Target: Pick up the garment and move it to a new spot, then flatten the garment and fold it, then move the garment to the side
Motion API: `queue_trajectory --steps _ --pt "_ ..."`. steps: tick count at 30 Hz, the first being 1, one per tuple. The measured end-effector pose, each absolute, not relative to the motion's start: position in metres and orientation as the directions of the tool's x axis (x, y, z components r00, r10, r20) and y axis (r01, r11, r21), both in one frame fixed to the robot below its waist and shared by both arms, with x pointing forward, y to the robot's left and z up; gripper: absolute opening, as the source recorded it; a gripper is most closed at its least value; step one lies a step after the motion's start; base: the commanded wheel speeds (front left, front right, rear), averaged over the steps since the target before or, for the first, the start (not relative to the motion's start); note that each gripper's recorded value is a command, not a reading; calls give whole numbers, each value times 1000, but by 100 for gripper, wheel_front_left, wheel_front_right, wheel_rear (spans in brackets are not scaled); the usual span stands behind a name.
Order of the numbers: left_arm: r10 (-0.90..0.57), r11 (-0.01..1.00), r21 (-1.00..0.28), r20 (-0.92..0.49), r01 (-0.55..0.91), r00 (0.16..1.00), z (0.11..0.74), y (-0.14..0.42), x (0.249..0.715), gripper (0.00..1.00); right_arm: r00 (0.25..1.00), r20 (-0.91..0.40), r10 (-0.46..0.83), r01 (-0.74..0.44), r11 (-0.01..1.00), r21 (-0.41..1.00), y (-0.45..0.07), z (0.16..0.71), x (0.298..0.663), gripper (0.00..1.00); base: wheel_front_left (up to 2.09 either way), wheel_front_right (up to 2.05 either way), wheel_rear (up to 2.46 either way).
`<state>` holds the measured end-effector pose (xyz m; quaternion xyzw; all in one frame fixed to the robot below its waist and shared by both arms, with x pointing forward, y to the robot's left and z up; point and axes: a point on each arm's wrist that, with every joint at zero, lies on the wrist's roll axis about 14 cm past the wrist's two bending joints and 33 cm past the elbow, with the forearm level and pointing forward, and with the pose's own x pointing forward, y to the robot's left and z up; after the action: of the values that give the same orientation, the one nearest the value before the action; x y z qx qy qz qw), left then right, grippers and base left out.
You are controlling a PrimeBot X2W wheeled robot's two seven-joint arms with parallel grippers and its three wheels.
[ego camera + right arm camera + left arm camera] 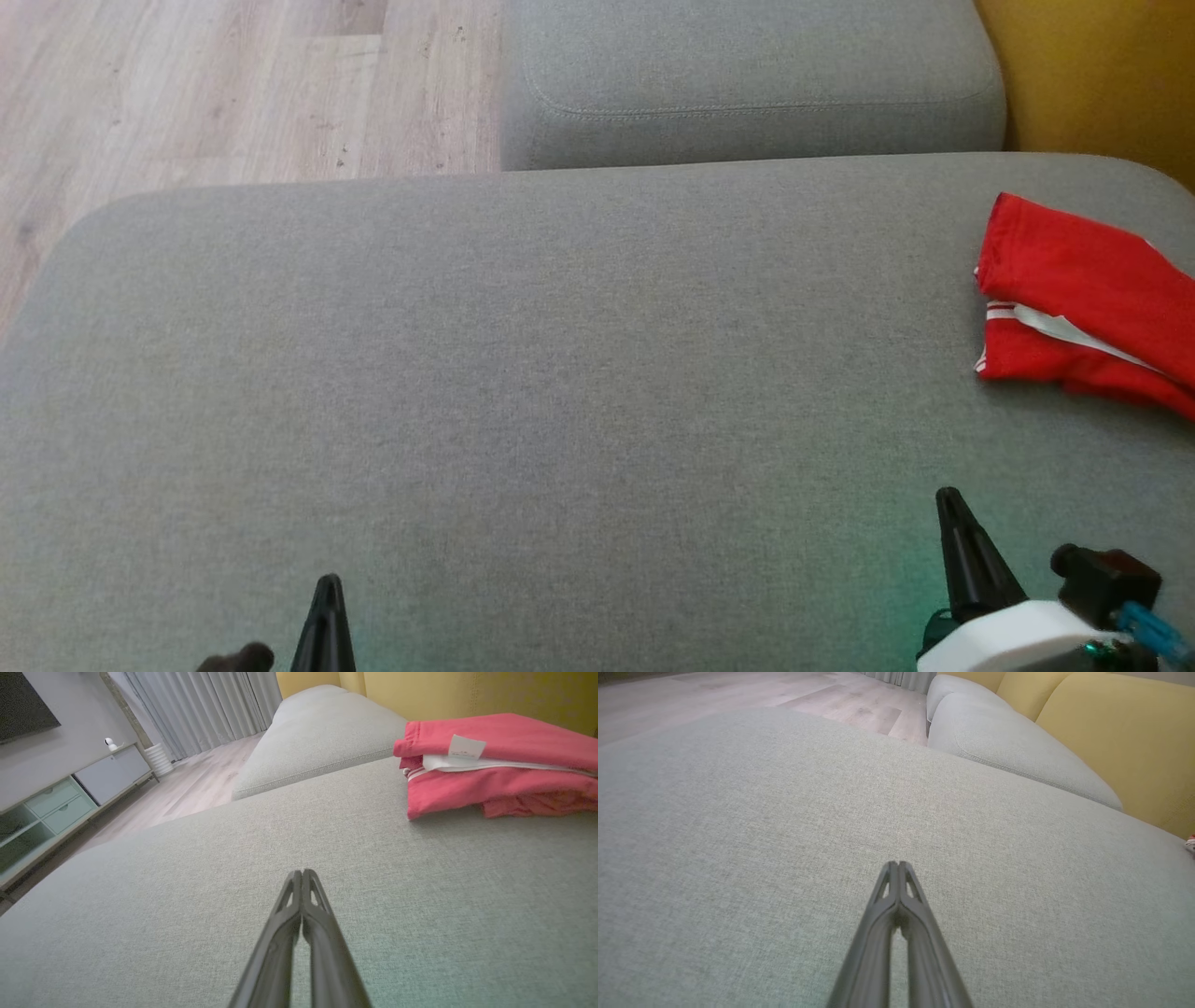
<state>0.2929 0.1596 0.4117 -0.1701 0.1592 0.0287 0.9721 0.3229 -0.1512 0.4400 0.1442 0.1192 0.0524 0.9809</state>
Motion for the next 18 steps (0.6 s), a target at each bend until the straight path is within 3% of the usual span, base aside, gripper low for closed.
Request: queue_trajectory --steps 18 --pt "-4 859 -481 -347 -174 938 412 164 304 0 974 -198 109 0 876 482 -157 445 331 0 0 0 0"
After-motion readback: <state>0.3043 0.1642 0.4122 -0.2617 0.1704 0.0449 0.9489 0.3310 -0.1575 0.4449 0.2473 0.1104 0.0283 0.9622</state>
